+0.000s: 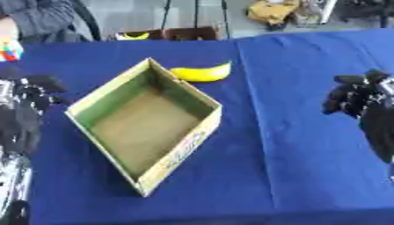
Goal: Pick up objects on the table and place them in the box.
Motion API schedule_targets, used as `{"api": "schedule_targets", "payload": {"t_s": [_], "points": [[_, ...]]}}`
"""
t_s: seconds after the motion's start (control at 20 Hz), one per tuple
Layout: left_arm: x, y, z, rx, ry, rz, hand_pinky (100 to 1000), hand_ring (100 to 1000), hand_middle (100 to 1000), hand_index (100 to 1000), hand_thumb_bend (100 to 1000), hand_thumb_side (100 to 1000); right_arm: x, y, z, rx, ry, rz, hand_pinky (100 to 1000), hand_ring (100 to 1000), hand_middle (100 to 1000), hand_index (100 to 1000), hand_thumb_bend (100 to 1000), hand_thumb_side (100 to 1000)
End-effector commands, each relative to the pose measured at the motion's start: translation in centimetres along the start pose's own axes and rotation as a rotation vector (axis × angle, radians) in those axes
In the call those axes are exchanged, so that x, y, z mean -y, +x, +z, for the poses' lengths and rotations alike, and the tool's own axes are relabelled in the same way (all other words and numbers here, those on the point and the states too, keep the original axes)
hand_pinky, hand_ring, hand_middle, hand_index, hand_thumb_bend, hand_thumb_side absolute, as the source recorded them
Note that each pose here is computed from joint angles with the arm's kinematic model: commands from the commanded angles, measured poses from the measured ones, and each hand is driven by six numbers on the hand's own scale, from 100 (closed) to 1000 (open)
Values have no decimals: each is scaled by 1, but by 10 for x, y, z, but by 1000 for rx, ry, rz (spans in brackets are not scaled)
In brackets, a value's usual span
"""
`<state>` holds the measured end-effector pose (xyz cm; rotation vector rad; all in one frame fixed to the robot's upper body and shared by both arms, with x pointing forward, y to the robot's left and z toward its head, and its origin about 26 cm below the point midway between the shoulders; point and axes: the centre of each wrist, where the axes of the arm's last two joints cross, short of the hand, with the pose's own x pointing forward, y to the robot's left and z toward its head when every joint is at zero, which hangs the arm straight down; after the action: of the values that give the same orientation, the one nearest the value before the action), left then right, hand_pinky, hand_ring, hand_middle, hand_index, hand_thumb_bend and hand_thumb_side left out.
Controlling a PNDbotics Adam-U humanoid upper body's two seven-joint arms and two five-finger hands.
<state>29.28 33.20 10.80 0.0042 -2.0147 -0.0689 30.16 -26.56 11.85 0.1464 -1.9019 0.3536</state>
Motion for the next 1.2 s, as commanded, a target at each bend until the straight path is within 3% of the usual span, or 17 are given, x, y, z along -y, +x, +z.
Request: {"api": "schedule_targets", "payload": {"t_s": [0.05,0.4,0.75,1.2], "points": [[-10,22,-13,72,-18,-61,568,653,580,660,177,1000,6,10,-1,25,4,27,565,572,549,767,100,1000],[-24,54,-48,131,-24,-194,560,647,575,658,143,991,5,9,-1,22,9,28,565,572,549,767,100,1000],[-40,97,-95,209,-64,-451,555,644,585,669,118,894,4,9,-2,18,23,25,565,572,548,766,100,1000],[-61,102,-146,156,-238,-830,573,653,611,701,168,831,2,9,-3,12,50,29,564,571,547,766,100,1000]]}}
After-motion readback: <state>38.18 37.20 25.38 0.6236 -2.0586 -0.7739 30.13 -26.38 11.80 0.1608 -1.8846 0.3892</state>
